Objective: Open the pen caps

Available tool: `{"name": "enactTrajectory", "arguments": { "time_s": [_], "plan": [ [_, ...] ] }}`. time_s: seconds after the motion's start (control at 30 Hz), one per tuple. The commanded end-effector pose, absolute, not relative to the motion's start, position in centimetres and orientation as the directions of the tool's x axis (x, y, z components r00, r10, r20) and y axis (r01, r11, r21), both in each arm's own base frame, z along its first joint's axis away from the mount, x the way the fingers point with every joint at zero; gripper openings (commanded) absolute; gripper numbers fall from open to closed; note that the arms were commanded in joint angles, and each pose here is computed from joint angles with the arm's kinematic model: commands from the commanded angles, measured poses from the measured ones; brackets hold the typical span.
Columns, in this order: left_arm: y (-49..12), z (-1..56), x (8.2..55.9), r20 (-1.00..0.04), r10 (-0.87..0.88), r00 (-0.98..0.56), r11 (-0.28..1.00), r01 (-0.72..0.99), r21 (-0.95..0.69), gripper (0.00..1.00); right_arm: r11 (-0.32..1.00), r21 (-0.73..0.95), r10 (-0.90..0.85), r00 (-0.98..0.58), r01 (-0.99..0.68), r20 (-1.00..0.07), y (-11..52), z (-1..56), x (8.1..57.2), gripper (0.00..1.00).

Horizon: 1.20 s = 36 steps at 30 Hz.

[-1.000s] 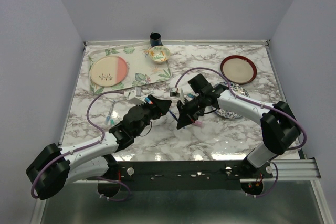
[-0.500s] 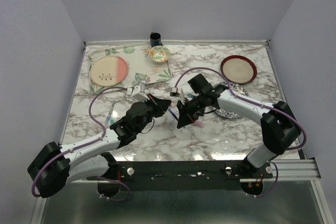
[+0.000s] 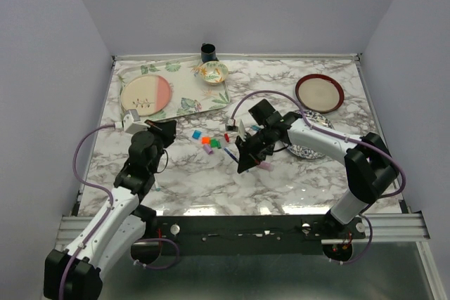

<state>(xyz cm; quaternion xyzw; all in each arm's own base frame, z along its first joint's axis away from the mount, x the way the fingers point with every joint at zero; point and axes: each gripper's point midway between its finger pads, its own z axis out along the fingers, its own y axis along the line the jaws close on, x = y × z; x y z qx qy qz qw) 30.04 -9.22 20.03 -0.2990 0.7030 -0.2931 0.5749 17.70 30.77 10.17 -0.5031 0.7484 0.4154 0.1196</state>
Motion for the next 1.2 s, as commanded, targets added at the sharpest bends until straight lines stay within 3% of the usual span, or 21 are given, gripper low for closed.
{"name": "enactTrajectory", "arguments": {
  "time_s": [0.0,0.23,0.47,1.03,1.17],
  "plan": [
    [-9.3,15.3,29.1,-0.626,-0.725,-0.287,0.679,-0.144,-0.72,0.0,0.194,0.443,-0.702,-0.439,-0.876,-0.561,29.8,9.0,18.5,0.01],
    [-11.4,11.0,28.1,-0.538,-0.732,-0.417,0.643,-0.163,-0.748,0.0,0.278,0.266,-0.77,-0.379,-0.923,-0.513,27.4,7.7,21.0,0.01],
    [-12.7,8.2,27.6,-0.473,-0.722,-0.505,0.629,-0.195,-0.752,0.0,0.38,0.013,-0.85,-0.355,-0.925,-0.39,23.2,5.6,24.6,0.01],
    [-15.2,3.0,28.5,-0.452,-0.65,-0.611,0.713,-0.284,-0.641,0.01,0.434,-0.095,-0.877,-0.396,-0.896,-0.273,19.9,3.2,26.7,0.13],
    [-15.1,2.6,28.7,-0.457,-0.644,-0.613,0.725,-0.299,-0.621,0.12,0.435,-0.09,-0.877,-0.398,-0.896,-0.269,19.8,3.1,26.7,0.2]
  ]
}}
